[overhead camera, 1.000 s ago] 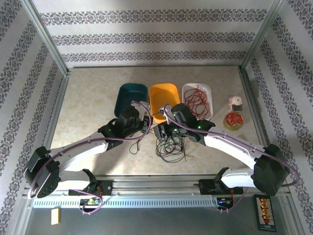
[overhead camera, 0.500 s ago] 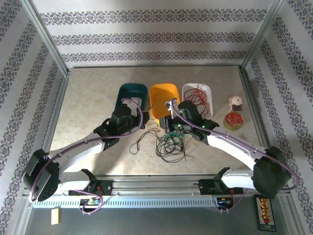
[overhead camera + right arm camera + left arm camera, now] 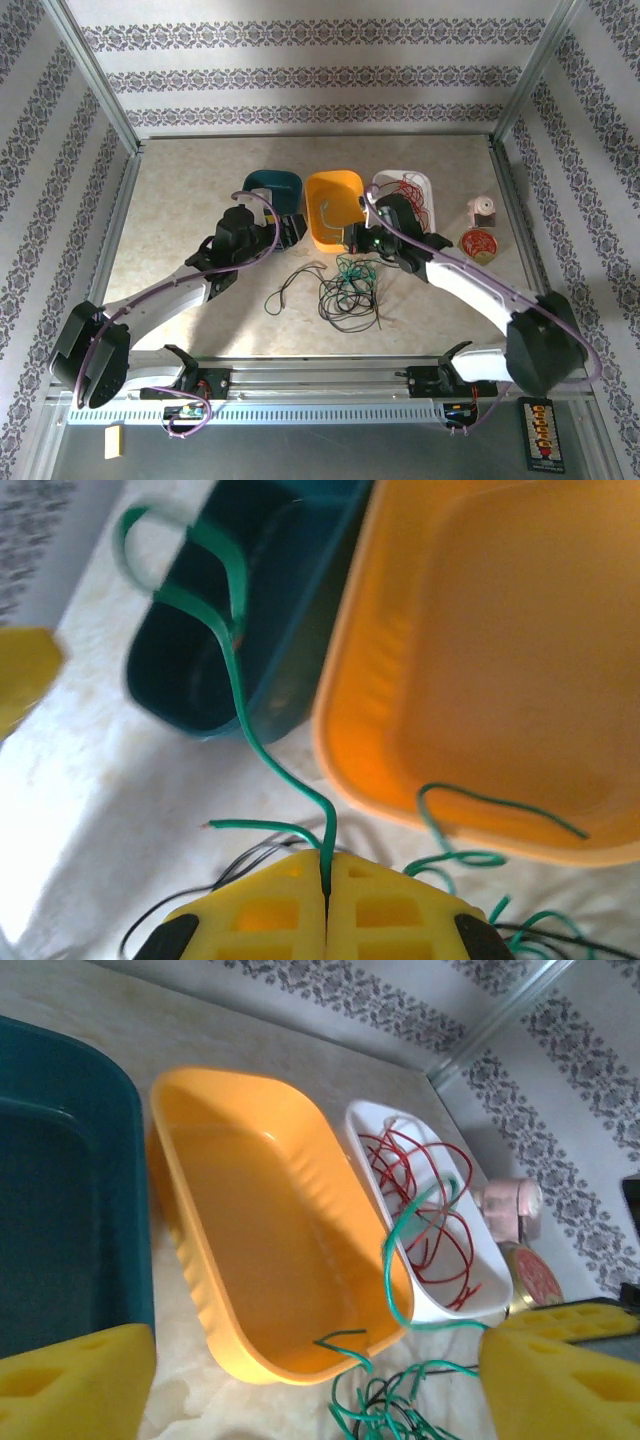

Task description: Untangle the cables

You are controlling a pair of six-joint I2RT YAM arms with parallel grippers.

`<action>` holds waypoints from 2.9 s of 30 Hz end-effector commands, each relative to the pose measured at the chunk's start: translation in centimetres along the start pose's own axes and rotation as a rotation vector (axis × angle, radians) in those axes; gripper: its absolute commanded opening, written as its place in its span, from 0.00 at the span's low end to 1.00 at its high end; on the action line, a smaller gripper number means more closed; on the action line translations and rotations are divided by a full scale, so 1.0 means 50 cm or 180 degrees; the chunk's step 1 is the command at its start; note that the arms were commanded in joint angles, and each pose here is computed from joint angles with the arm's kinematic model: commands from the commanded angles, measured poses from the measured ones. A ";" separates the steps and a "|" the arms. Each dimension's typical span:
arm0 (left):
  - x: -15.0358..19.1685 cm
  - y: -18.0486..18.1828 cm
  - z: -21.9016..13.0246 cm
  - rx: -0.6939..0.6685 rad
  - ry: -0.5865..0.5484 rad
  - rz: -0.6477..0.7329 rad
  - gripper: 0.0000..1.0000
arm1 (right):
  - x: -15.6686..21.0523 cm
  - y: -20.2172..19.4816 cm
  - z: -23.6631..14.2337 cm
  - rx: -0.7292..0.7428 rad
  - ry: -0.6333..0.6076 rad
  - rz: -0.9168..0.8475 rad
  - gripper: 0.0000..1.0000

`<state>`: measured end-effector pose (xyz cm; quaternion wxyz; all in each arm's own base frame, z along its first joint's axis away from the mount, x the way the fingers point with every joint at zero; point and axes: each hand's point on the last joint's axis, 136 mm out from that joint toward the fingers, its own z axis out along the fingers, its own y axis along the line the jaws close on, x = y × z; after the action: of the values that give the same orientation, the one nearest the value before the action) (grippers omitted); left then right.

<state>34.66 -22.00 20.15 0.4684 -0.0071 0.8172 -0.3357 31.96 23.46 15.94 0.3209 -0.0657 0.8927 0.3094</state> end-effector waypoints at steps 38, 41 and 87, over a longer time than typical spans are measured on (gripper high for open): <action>0.354 -0.075 0.099 0.0410 0.1971 0.1760 0.88 | 0.184 -0.174 -0.021 0.0956 0.0814 0.0333 0.48; 0.349 -0.072 0.103 0.0387 0.1891 0.1758 0.88 | 0.235 -0.203 -0.010 0.1114 0.1018 0.0321 0.46; 0.187 0.102 0.005 -0.0725 0.0888 0.0715 0.89 | 0.160 -0.029 0.150 0.0227 0.1243 -0.0323 0.38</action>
<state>30.93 -21.17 9.40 0.3718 0.0773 0.9084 -0.1750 30.38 25.76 5.24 0.1619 -0.1412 0.9519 0.2185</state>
